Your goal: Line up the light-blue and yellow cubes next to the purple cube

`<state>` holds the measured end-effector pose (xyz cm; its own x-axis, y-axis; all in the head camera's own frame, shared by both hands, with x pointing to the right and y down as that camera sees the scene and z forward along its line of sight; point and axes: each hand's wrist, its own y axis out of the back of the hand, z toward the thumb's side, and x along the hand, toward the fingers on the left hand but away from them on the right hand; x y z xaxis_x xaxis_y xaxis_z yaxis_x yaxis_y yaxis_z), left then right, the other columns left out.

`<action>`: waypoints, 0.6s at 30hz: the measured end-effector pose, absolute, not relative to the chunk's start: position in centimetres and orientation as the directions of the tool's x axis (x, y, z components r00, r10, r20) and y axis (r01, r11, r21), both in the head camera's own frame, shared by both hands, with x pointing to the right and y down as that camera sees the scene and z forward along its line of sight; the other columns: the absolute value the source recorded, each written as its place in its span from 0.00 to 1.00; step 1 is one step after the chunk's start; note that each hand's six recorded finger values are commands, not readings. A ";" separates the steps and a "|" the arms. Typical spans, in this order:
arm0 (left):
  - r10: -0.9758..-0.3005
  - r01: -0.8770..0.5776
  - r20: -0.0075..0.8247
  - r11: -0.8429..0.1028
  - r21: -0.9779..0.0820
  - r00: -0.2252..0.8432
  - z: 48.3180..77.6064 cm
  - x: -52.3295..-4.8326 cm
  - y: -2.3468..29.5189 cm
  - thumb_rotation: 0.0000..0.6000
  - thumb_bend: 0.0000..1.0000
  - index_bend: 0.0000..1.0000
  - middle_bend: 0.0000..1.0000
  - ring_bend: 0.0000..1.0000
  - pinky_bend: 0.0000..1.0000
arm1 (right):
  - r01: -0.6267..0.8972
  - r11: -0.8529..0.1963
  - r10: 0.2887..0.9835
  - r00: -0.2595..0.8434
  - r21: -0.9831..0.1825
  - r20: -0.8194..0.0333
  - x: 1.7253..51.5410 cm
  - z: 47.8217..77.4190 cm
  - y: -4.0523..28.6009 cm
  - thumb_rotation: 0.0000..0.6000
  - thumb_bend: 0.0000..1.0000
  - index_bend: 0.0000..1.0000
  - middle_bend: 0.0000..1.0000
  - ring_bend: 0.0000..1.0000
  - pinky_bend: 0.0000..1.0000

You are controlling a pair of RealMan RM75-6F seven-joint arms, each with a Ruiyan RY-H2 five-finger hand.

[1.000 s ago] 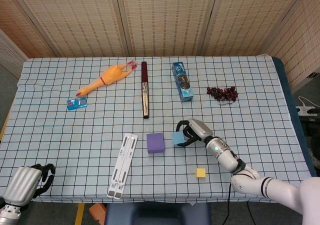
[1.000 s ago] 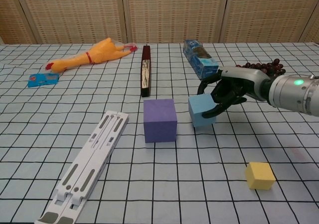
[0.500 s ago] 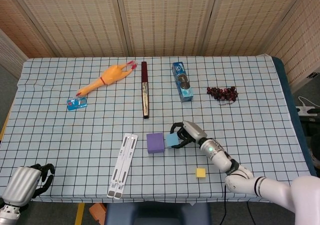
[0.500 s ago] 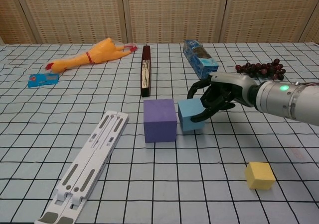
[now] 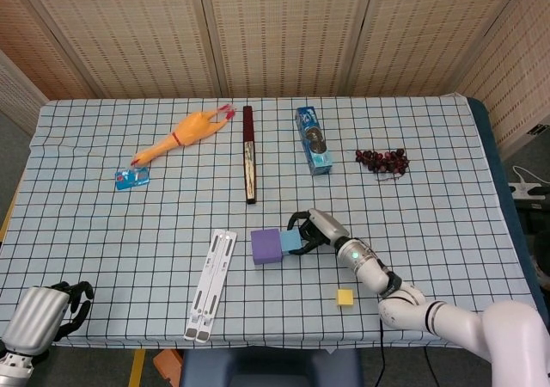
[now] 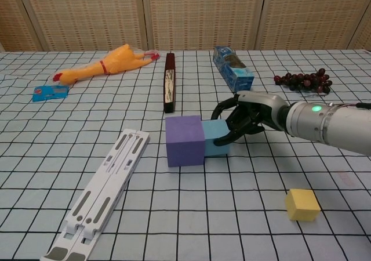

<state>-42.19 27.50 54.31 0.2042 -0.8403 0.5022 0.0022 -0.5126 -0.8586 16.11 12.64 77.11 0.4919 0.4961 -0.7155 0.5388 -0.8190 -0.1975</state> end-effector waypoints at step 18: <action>-0.839 0.001 0.502 -0.513 -0.858 0.208 54.3 -42.1 27.5 1.00 0.47 0.52 0.68 0.63 0.83 | 0.513 -0.841 0.459 0.508 -0.173 -0.729 15.8 78.3 13.6 1.00 0.00 0.29 0.89 0.96 1.00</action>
<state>-42.15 27.53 54.25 0.2082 -0.8394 0.5021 0.0007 -0.5132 -0.8583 15.78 13.55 78.26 0.5078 0.4593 -0.7288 0.5129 -0.8409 -0.1726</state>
